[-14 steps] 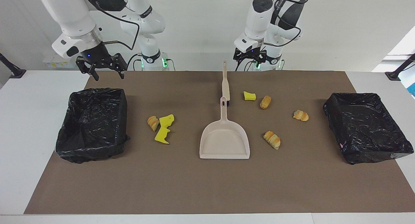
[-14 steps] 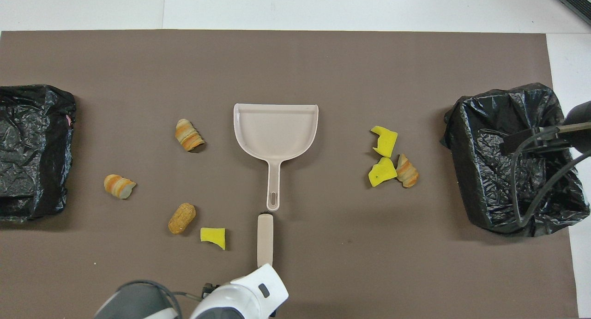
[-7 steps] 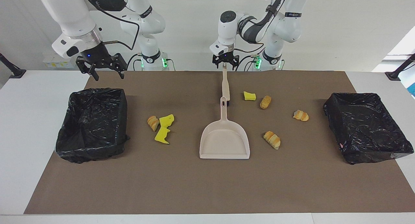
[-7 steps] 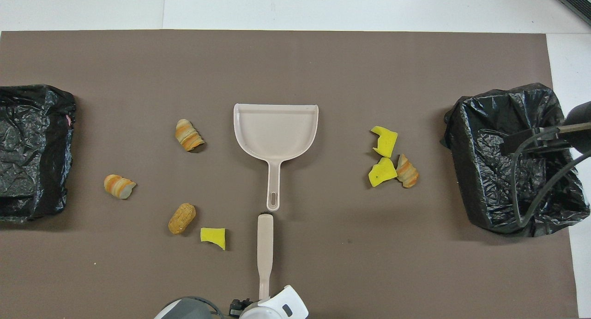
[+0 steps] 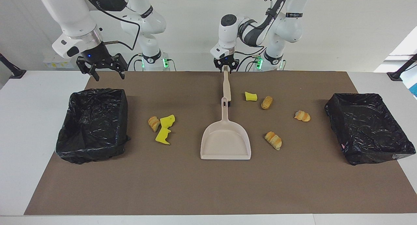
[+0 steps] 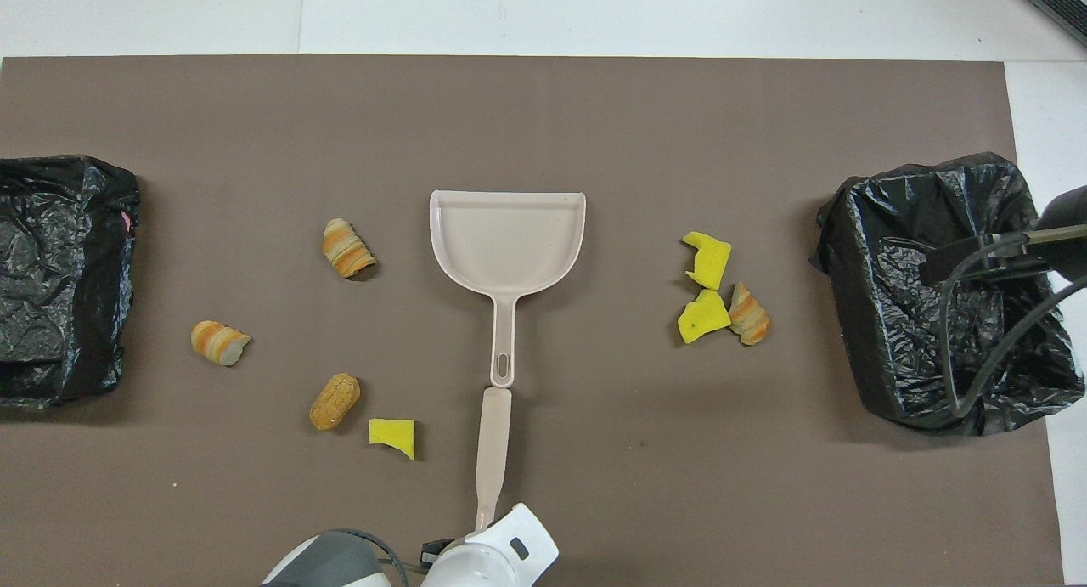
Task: Sweep and dump trash in bin
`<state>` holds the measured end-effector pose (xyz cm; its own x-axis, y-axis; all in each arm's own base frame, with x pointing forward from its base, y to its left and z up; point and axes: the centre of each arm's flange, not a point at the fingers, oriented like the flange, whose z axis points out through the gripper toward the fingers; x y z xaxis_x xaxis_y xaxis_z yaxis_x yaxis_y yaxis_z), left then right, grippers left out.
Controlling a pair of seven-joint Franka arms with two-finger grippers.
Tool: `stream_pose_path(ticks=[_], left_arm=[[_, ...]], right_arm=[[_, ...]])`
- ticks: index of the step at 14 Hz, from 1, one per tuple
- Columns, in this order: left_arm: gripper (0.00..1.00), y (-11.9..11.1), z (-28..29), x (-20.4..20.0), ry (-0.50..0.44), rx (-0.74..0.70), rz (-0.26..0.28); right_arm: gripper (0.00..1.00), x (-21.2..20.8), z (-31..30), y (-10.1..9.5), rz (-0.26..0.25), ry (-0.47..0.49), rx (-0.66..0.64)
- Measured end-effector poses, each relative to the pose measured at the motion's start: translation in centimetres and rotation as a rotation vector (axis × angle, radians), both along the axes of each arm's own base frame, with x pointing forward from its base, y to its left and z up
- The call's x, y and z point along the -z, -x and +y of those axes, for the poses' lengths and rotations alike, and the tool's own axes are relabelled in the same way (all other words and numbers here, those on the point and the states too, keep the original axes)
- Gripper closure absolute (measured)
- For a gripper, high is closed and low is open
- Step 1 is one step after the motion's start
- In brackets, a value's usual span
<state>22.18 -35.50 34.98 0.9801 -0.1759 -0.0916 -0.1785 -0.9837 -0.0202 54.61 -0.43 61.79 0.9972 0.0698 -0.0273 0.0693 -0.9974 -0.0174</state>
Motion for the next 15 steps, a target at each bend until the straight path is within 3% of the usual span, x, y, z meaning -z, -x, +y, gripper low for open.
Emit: stream_pose_path(ticks=[4, 6, 11, 15], left_arm=[[0.73, -3.6, 2.7, -3.2, -0.109, -0.078, 0.076], [0.73, -5.6, 5.6, -5.4, -0.149, -0.136, 0.084], [0.73, -12.4, 16.0, -8.4, -0.168, -0.336, 0.015], [0.73, -17.7, 25.6, -7.4, -0.149, -0.284, -0.005]], right_arm=[[0.0, 0.0, 0.1, 0.0, 0.001, 0.0, -0.002], [0.0, 0.3, 0.8, 0.1, 0.003, -0.002, -0.015], [0.0, 3.9, 7.2, -1.4, -0.034, -0.006, -0.011], [0.0, 8.5, 17.0, -3.0, -0.062, -0.066, 0.052]])
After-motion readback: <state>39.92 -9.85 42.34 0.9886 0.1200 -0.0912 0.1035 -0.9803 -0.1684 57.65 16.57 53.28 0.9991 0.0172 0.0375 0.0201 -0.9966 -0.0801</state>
